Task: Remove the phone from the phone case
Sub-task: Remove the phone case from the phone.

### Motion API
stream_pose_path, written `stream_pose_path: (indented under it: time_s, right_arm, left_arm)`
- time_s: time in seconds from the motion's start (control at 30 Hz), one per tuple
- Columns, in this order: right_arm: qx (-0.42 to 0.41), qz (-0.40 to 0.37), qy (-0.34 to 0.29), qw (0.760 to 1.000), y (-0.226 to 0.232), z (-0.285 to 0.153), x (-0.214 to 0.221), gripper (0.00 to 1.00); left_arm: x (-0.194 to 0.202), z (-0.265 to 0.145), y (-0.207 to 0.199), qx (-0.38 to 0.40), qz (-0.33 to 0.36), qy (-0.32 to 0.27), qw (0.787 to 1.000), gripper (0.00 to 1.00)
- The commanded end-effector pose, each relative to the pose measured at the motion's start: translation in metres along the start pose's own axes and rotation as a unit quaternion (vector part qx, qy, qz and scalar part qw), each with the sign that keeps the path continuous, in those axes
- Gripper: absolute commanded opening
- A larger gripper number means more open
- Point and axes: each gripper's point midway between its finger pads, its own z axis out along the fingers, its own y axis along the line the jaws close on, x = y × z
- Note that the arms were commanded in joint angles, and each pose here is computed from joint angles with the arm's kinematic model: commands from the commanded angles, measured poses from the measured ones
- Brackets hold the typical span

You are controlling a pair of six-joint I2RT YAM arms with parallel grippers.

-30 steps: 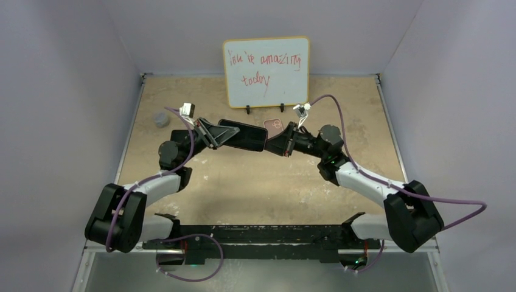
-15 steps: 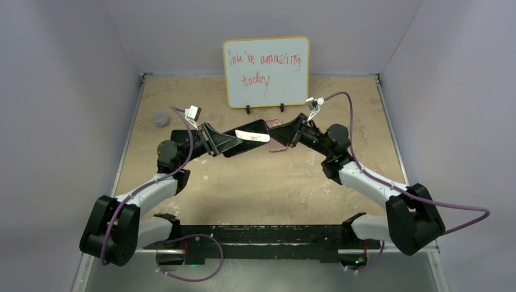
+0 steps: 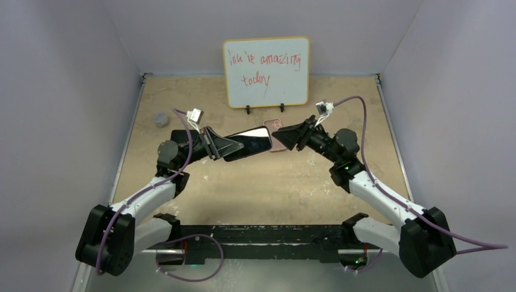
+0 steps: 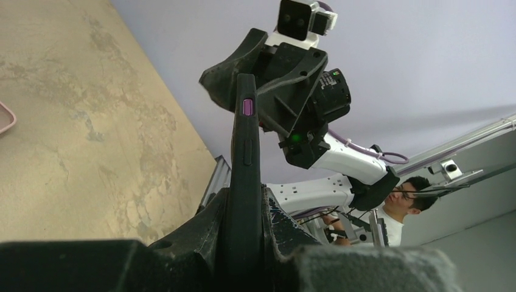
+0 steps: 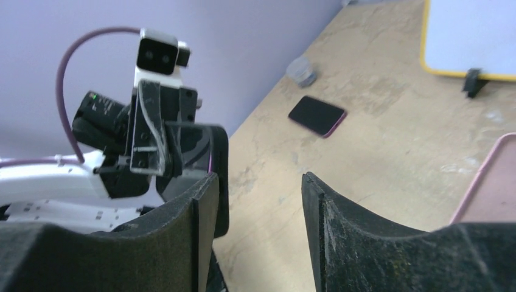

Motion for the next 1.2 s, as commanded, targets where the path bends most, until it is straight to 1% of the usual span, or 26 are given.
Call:
stream_pose_path:
  time_s: [0.0,0.1,0.17,0.33,0.4,0.5,0.7,0.83,1.0,1.17]
  right_arm:
    - [0.046,-0.044,-0.071,0.995,-0.005,-0.007,-0.036,0.56]
    - [0.059,-0.053,-0.081,0.994,-0.008,-0.009,-0.041,0.58]
    - [0.048,-0.056,-0.078,0.994,-0.004,-0.008,-0.042,0.58]
    - [-0.029,-0.048,-0.072,0.996,0.022,0.003,-0.045,0.59]
    - [-0.059,-0.038,-0.059,0.996,0.031,0.008,-0.043,0.59]
    - [-0.105,-0.025,-0.055,0.993,0.047,0.010,-0.043,0.59]
    - [-0.144,0.000,-0.045,0.988,0.059,0.018,-0.039,0.56]
    - [-0.151,0.022,-0.040,0.987,0.058,0.023,-0.034,0.50]
    - [-0.157,0.027,-0.036,0.987,0.062,0.026,-0.032,0.44]
    - [-0.149,0.036,-0.031,0.988,0.061,0.028,-0.031,0.31]
  left_arm:
    - [-0.002,-0.002,-0.012,0.019,0.033,-0.003,0.999,0.00]
    - [-0.001,-0.004,-0.010,0.017,0.034,-0.004,0.999,0.00]
    - [-0.001,-0.004,-0.012,0.020,0.036,0.000,0.999,0.00]
    - [0.000,-0.004,-0.018,0.032,0.045,0.005,0.998,0.00]
    - [0.000,-0.004,-0.021,0.038,0.048,0.008,0.998,0.00]
    - [0.001,-0.005,-0.025,0.043,0.053,0.010,0.998,0.00]
    - [0.000,-0.005,-0.032,0.057,0.065,0.008,0.996,0.00]
    - [-0.001,-0.006,-0.037,0.069,0.072,0.006,0.995,0.00]
    - [-0.002,-0.006,-0.041,0.081,0.081,0.000,0.993,0.00]
    - [-0.004,-0.008,-0.054,0.111,0.100,-0.007,0.989,0.00]
